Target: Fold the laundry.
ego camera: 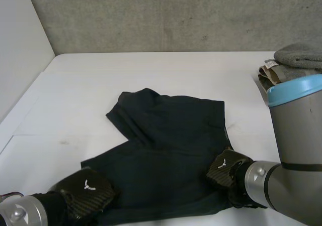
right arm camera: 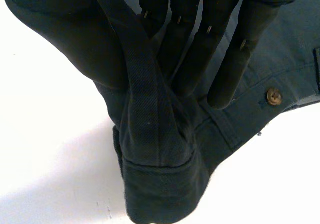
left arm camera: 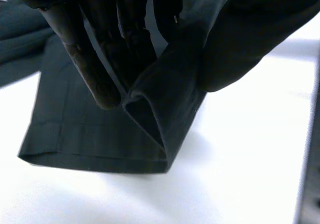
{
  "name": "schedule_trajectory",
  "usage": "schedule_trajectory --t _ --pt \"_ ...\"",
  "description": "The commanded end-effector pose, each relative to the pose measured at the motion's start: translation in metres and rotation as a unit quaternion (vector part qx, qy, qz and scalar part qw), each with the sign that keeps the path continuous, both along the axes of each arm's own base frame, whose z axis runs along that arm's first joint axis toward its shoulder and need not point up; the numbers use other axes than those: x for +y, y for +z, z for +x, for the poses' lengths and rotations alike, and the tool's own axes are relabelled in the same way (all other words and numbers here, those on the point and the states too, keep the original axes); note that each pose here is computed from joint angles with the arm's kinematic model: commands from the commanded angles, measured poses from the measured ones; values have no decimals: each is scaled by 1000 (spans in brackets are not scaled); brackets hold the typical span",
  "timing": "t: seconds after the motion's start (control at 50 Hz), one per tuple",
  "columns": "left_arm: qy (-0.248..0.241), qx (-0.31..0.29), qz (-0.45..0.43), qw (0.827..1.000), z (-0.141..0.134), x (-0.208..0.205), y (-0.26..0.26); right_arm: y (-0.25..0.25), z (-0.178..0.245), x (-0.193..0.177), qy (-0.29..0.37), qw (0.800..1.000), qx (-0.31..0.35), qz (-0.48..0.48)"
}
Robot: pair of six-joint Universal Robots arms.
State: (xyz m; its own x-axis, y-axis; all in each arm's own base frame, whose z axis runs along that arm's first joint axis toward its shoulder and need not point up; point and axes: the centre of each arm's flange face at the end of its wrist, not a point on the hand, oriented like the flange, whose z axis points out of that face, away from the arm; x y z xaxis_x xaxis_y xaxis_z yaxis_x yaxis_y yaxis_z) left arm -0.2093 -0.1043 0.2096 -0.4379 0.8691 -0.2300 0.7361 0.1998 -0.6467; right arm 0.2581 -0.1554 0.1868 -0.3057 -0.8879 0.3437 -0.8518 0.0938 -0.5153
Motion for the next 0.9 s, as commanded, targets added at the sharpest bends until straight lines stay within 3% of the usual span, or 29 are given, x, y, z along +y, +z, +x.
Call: schedule_trajectory --t 0.02,0.1,0.2,0.28,0.36,0.4,0.42,0.46,0.48,0.54,0.56,0.58,0.62,0.7,0.72,0.78,0.8,0.86,0.9 --pt "29 -19 -17 999 -6 -38 -7 -7 10 -11 -4 999 -26 -36" --pt "56 -38 -49 997 -12 -72 -13 -7 18 -27 -20 997 -36 -61" --pt "80 -19 -120 989 -25 -115 -10 -13 24 -56 -62 990 -42 -122" --pt "105 33 -215 970 -39 -158 10 -7 34 -88 -87 977 -52 -187" --pt "119 103 -311 937 -55 -191 49 35 56 -123 -100 947 -124 -279" --pt "133 160 -380 901 -63 -210 84 81 71 -145 -122 900 -228 -351" --pt "151 208 -428 866 -65 -222 111 111 76 -157 -136 856 -307 -393" --pt "170 250 -470 829 -62 -231 136 145 78 -163 -140 801 -385 -436" --pt "194 292 -512 784 -57 -239 161 174 77 -167 -137 743 -448 -477" --pt "220 353 -566 712 -47 -247 197 207 73 -171 -125 662 -503 -542" --pt "224 382 -585 680 -44 -248 211 221 71 -170 -116 619 -523 -575" --pt "223 391 -588 672 -44 -249 215 225 72 -169 -112 605 -527 -586" --pt "216 404 -584 670 -44 -249 219 229 72 -168 -107 592 -527 -601" --pt "204 403 -553 700 -44 -251 209 223 82 -169 -93 604 -517 -599" --pt "205 396 -535 718 -44 -250 200 216 86 -170 -87 619 -511 -590" --pt "212 382 -507 743 -41 -250 183 202 89 -174 -80 646 -497 -573" --pt "214 374 -492 757 -40 -248 171 188 93 -176 -74 668 -487 -558" --pt "214 358 -470 778 -40 -245 150 165 96 -180 -70 701 -469 -532" --pt "205 345 -443 802 -43 -240 127 134 100 -182 -71 741 -444 -499"
